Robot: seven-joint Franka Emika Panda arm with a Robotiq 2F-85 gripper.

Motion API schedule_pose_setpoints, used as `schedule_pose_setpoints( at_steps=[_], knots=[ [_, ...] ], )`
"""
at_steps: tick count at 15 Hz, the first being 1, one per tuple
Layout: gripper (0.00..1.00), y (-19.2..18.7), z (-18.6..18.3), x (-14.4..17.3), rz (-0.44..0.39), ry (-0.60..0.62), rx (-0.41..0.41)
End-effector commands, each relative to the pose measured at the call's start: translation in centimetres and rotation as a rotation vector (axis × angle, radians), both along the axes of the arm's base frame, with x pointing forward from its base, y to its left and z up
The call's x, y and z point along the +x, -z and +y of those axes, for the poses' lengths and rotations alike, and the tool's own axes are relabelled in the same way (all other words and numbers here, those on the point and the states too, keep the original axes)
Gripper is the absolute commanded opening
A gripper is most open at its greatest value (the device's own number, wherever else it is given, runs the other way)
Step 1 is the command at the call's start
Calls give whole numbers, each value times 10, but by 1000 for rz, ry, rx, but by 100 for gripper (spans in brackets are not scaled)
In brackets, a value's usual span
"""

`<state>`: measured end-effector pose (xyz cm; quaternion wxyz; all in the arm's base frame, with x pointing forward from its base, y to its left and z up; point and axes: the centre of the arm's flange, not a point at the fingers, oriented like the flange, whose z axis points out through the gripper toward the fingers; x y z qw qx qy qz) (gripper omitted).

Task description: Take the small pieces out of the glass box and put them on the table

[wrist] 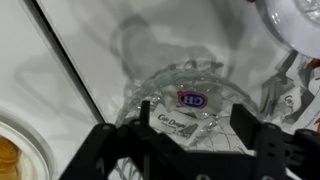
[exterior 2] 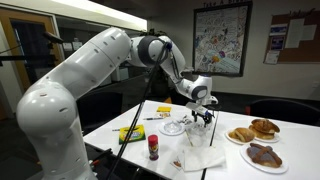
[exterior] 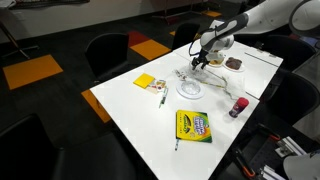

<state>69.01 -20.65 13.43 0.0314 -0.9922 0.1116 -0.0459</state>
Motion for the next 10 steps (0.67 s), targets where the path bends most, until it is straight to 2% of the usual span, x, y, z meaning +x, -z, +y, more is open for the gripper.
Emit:
schedule_pose_setpoints(
  at_steps=[1,2,10],
  knots=[
    [95,10,2,13,57,-19,29],
    [73,12,3,13,74,-18,34],
    [18,22,4,14,140,-17,52]
  ],
)
